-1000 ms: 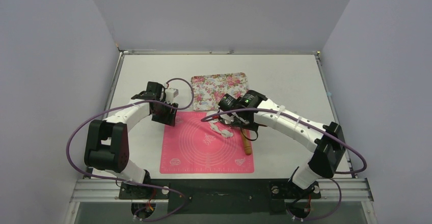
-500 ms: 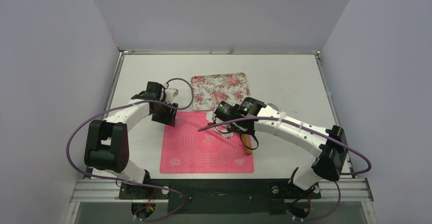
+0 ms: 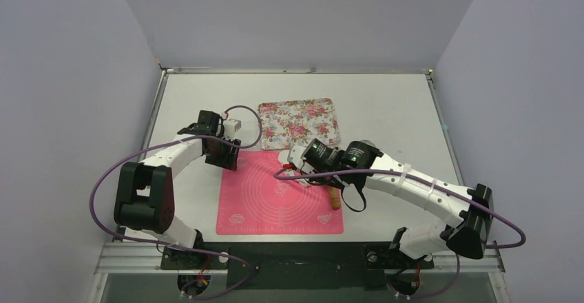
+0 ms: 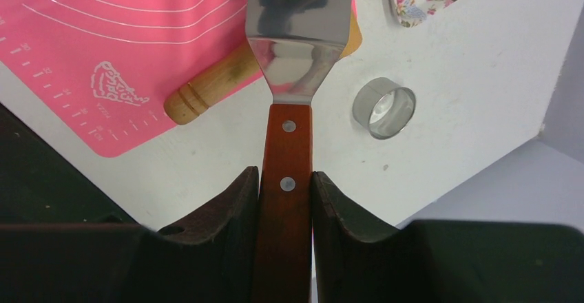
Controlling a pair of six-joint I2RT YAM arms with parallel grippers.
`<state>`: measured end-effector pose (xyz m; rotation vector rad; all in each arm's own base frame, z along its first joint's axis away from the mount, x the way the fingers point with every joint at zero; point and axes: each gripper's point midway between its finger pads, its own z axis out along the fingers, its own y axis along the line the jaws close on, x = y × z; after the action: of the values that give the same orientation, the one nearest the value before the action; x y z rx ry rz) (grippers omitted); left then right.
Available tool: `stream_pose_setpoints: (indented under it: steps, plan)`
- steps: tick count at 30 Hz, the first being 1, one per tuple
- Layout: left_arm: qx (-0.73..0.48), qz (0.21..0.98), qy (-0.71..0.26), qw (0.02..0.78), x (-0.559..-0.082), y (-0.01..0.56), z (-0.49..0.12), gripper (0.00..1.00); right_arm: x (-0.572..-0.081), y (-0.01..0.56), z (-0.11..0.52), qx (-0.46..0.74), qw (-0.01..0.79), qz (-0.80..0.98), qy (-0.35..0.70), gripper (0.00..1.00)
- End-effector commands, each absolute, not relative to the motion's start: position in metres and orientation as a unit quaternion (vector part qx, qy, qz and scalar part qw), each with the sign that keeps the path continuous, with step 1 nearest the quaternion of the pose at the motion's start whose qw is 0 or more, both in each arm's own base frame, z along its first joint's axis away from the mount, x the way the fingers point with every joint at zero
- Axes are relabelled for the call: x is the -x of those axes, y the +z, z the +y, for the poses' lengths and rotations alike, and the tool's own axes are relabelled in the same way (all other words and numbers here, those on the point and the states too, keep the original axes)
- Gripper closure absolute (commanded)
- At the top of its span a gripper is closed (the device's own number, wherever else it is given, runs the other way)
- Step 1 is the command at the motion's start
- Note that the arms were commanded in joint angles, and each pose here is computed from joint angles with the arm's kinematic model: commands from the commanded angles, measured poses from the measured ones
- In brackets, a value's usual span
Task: Roll out the dumpling wrappers from the dough
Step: Scoop the dumpling wrapper from the work surface.
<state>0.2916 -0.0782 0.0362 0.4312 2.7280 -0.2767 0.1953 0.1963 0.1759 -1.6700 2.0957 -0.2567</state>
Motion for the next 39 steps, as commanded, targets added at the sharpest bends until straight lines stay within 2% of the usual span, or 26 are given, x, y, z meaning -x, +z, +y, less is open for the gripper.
stream_pose_setpoints:
  steps: [1,7,11,17,24,34,39]
  plan:
    - [-0.159,0.96,-0.112,0.2,-0.298,0.042,-0.084,0.49,-0.164,0.164,0.23,0.587,0.226,0.774,0.068,1.0]
    - [-0.156,0.96,-0.115,0.2,-0.299,0.044,-0.086,0.49,-0.174,0.152,0.219,0.482,0.173,0.85,0.122,1.0]
    - [-0.155,0.961,-0.113,0.201,-0.299,0.045,-0.085,0.49,-0.159,0.152,0.221,0.447,0.122,0.874,0.147,1.0]
    - [-0.156,0.959,-0.118,0.204,-0.301,0.045,-0.088,0.49,-0.147,0.167,0.217,0.441,0.127,0.872,0.17,1.0]
    - [-0.16,0.958,-0.118,0.206,-0.3,0.046,-0.089,0.49,-0.144,0.144,0.232,0.485,0.085,0.848,0.196,1.0]
    - [-0.161,0.959,-0.112,0.205,-0.3,0.044,-0.087,0.49,-0.169,0.161,0.234,0.501,0.142,0.836,0.176,1.0]
    - [-0.175,0.957,-0.119,0.197,-0.295,0.044,-0.093,0.49,-0.173,0.154,0.228,0.497,0.125,0.842,0.167,1.0]
